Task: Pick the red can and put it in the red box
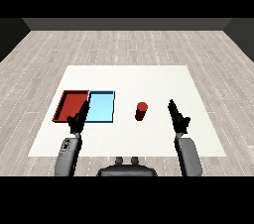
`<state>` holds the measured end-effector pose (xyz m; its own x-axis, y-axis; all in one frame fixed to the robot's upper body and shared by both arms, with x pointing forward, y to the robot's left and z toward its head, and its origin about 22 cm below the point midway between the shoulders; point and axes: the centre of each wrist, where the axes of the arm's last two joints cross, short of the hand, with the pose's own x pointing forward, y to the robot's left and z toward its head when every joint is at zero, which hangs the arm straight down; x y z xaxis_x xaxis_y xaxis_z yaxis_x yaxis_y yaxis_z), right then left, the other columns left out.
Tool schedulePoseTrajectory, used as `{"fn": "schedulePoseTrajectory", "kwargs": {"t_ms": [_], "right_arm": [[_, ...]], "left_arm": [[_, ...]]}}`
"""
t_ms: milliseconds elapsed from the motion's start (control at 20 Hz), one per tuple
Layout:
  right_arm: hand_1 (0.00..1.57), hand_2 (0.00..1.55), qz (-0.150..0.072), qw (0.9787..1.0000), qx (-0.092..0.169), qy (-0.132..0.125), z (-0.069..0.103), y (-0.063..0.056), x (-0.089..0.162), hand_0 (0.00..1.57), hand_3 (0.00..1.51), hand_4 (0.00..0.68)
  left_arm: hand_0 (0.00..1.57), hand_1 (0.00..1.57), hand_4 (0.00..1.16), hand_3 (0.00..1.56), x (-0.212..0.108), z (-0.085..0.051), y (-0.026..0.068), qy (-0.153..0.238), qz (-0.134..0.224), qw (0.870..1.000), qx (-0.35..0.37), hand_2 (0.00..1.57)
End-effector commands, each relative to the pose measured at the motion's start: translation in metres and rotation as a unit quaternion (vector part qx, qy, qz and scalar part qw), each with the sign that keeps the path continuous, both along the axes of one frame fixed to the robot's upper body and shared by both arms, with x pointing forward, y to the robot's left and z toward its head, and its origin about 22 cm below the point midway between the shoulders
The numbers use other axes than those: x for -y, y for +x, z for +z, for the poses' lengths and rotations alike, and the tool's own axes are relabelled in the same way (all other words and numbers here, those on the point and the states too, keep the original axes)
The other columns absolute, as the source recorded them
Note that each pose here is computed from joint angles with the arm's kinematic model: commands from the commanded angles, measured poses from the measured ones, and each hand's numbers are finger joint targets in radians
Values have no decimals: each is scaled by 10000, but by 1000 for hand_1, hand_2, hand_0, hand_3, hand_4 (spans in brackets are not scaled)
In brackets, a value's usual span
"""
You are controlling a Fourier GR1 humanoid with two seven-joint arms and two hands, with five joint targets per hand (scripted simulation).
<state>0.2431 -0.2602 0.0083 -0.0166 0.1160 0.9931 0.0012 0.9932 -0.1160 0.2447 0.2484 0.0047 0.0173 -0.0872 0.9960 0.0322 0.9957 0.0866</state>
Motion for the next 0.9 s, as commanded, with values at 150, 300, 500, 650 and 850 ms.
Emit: {"fn": "schedulePoseTrajectory", "kwargs": {"t_ms": [150,300,500,650,850], "right_arm": [[0,0,-96,9998,-155,-6,-50,13,-83,0,0,0],[0,0,376,9915,1018,723,130,111,-268,0,0,0],[0,0,452,9892,1141,796,-10,77,-13,0,0,0],[0,0,523,9881,1184,829,58,-2,-136,0,0,0],[0,0,500,9870,1230,907,-51,210,-78,0,0,0]], "left_arm": [[0,0,0,0,-50,-14,-33,95,248,9996,75,0],[0,0,0,0,57,290,120,-286,254,9835,1766,0],[0,0,0,0,-31,133,-106,-230,300,9798,1963,0],[0,0,0,0,-213,-220,114,-419,321,9779,2024,0],[0,0,0,0,-19,-34,-28,-349,212,9777,2061,0]]}}
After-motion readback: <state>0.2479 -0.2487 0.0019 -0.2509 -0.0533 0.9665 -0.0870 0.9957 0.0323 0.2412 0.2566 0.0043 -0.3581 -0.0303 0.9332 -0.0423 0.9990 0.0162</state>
